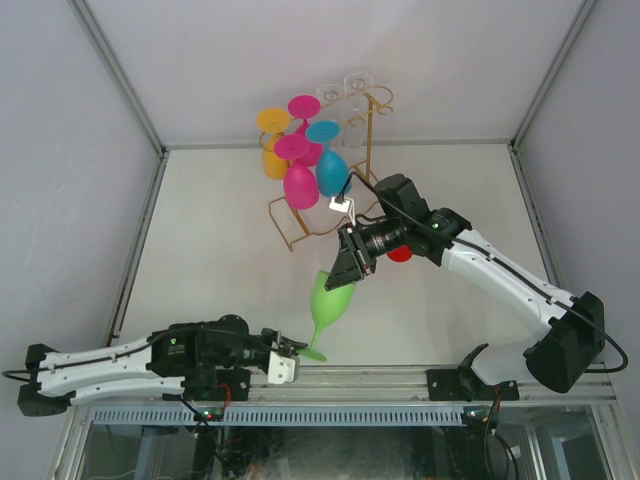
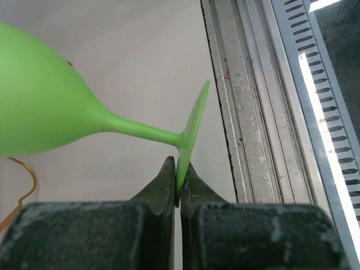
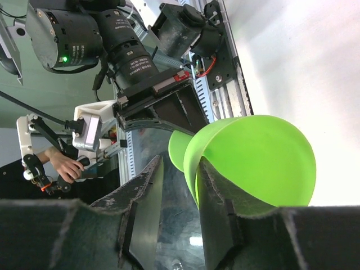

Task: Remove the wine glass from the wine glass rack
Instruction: Place the wine glass at the center of the board.

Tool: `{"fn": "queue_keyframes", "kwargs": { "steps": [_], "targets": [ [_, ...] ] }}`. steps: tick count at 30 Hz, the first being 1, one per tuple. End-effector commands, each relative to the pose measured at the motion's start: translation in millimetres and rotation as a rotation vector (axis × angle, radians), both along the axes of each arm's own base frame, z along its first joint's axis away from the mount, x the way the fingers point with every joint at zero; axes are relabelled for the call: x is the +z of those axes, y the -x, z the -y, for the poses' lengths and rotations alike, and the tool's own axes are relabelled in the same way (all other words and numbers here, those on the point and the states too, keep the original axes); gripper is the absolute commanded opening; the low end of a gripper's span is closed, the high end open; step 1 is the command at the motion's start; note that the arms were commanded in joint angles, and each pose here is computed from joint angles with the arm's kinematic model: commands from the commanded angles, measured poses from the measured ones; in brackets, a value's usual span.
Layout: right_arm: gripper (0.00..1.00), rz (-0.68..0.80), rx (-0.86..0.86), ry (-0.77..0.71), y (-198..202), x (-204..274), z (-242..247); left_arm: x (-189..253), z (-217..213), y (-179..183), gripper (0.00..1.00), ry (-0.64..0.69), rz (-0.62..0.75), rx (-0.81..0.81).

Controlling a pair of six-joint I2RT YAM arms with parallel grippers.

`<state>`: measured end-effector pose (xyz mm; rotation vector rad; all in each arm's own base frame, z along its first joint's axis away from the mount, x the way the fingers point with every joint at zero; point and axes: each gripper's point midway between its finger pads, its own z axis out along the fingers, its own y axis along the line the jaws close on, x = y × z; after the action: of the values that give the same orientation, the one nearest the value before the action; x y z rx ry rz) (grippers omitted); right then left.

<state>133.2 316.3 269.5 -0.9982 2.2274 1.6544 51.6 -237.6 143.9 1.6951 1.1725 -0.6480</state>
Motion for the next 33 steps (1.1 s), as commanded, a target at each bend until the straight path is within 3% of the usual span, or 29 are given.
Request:
{"fn": "queue_keyframes", "kwargs": {
  "steps": [1,6,8,14,18,22,27,33],
  "targets": [
    [0.30,-0.021,0.112,-0.062,24,21,1,0,1,-23,0.00,-0.016,0.028,0.119],
    [0.40,-0.002,0.064,-0.022,17,14,1,2,-4,-30,0.00,0.005,0.059,0.157],
    [0.41,0.004,-0.005,0.026,7,7,0,4,-4,-31,0.00,0.014,0.063,0.160],
    [0.40,-0.024,-0.003,0.042,4,-1,-4,0,-4,-34,0.00,-0.009,0.078,0.166],
    [0.32,-0.066,-0.008,0.042,1,-2,-5,1,-4,-32,0.00,-0.002,0.079,0.156],
    [0.17,-0.072,-0.042,0.017,-9,5,-3,1,-6,-34,0.01,0.001,0.082,0.168],
    [0.00,-0.030,-0.035,-0.019,-6,16,-3,-1,-6,-40,0.18,0.007,0.064,0.224],
    [0.00,0.059,-0.093,-0.016,-12,21,-2,1,-7,-42,0.50,0.028,0.057,0.247]
  ]
}}
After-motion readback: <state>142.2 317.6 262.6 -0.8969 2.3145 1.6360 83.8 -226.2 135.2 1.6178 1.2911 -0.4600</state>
